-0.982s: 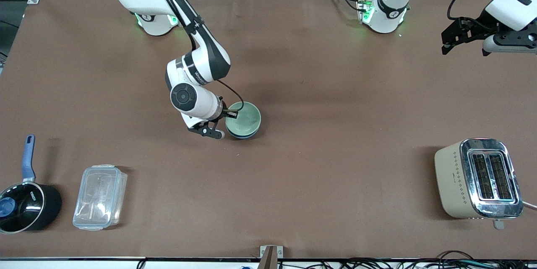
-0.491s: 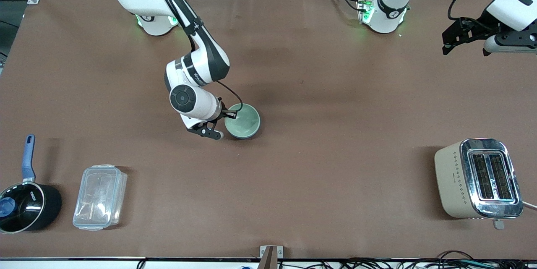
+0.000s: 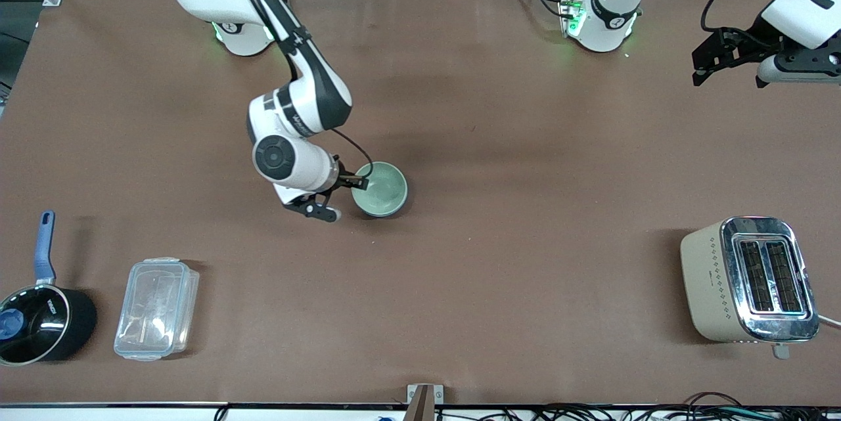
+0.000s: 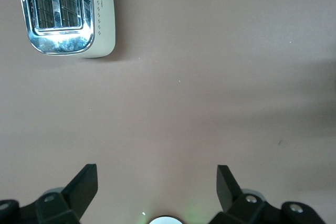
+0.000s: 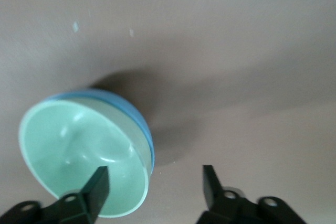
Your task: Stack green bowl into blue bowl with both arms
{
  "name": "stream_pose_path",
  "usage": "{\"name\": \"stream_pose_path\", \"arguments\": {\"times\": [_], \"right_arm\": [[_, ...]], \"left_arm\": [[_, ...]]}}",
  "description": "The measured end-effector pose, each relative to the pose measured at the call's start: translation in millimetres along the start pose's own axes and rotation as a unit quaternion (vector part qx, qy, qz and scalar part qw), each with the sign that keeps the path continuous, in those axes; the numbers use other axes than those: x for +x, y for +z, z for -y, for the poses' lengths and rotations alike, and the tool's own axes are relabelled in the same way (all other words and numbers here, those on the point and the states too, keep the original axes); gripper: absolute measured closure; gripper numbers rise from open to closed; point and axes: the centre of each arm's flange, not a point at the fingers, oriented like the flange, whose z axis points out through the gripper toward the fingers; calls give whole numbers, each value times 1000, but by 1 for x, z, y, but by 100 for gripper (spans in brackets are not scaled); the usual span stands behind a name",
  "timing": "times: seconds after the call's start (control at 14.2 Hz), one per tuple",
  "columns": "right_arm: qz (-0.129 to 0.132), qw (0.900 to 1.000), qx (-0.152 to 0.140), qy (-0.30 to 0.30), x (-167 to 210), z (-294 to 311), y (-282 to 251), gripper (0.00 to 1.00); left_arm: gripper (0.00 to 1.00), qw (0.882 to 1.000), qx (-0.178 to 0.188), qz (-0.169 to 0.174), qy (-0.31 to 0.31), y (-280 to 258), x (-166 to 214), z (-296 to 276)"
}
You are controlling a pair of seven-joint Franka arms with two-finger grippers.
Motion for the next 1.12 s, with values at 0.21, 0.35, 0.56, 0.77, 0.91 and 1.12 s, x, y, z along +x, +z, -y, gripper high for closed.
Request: {"name": "stream_pose_path", "arguments": {"times": [0.21,0.35,0.56,0.77,0.91,1.12], "right_arm": [[-31,999,30,-1,37,-56,-87,0],[-60,998,20,2,57,-114,-144,0],[-99,995,-13,14,66,-180,-202,0],[-124,992,-23,4,69,-217,-235,0],[-129,991,-23,-10,70,-248,-255,0],[-128,991,-32,-14,55,-288,-287,0]], "left_arm": [[0,1000,0,2,0,6,5,0],[0,1000,0,3,0,10,9,-1],[0,1000,0,1,-1,10,10,0],[0,1000,-1,-3,-1,7,10,0],[0,1000,-1,-6,-1,4,10,0],[0,1000,-1,-11,-2,0,10,1]]}}
